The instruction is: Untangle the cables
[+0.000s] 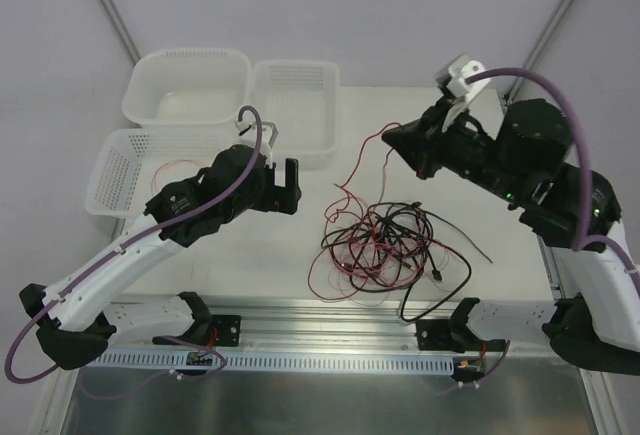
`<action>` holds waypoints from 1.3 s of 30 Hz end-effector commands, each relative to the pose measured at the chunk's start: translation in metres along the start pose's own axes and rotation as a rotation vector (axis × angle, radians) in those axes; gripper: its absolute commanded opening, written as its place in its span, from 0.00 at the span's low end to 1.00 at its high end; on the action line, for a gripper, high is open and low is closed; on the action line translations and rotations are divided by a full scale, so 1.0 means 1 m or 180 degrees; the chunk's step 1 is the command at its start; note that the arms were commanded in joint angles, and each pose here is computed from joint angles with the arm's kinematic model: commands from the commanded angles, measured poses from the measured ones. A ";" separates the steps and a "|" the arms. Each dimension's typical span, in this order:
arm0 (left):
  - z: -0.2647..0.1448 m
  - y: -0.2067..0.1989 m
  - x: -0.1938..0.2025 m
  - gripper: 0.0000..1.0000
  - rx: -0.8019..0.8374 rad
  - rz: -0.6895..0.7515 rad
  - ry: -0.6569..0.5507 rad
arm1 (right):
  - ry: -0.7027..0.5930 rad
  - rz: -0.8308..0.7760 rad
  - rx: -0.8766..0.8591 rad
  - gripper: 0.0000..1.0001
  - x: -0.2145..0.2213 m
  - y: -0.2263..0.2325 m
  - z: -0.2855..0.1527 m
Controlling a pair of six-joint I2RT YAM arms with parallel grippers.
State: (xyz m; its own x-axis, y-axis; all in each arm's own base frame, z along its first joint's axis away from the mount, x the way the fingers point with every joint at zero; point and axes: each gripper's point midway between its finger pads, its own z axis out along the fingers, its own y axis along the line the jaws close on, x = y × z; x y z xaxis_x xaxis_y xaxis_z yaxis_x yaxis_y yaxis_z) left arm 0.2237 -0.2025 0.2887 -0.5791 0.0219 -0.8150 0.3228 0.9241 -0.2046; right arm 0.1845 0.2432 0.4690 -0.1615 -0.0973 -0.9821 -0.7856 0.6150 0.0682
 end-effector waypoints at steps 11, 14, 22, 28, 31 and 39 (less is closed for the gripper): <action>-0.019 0.034 0.043 0.99 0.0050 -0.0270 -0.0321 | -0.1035 -0.0017 0.0910 0.01 -0.094 -0.049 -0.040; -0.024 0.033 0.051 0.99 0.0211 -0.0273 -0.0379 | -0.1320 0.0057 0.0765 0.00 -0.116 -0.041 -0.039; -0.039 0.015 0.052 0.99 0.0724 -0.0073 -0.0526 | -0.0853 -0.0018 0.0759 0.01 -0.077 -0.042 0.010; -0.056 0.005 0.036 0.99 0.0974 0.0097 -0.0746 | -0.0044 -0.0060 0.0510 0.01 0.011 -0.034 0.076; -0.059 0.003 0.027 0.99 0.1008 0.0167 -0.0845 | 0.0192 -0.0036 0.0309 0.01 0.037 -0.024 0.100; -0.062 -0.024 -0.003 0.99 0.1330 0.0341 -0.1158 | 0.0568 0.0054 -0.0236 0.00 0.075 0.005 0.128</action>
State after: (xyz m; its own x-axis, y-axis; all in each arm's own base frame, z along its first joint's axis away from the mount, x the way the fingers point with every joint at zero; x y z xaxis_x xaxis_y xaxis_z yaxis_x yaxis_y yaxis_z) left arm 0.1661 -0.1842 0.2884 -0.3655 -0.0457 -0.9297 0.6023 0.7499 -0.2737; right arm 0.2608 0.3299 0.3441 -0.3088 -0.2965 -0.9037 -0.7685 0.6377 0.0533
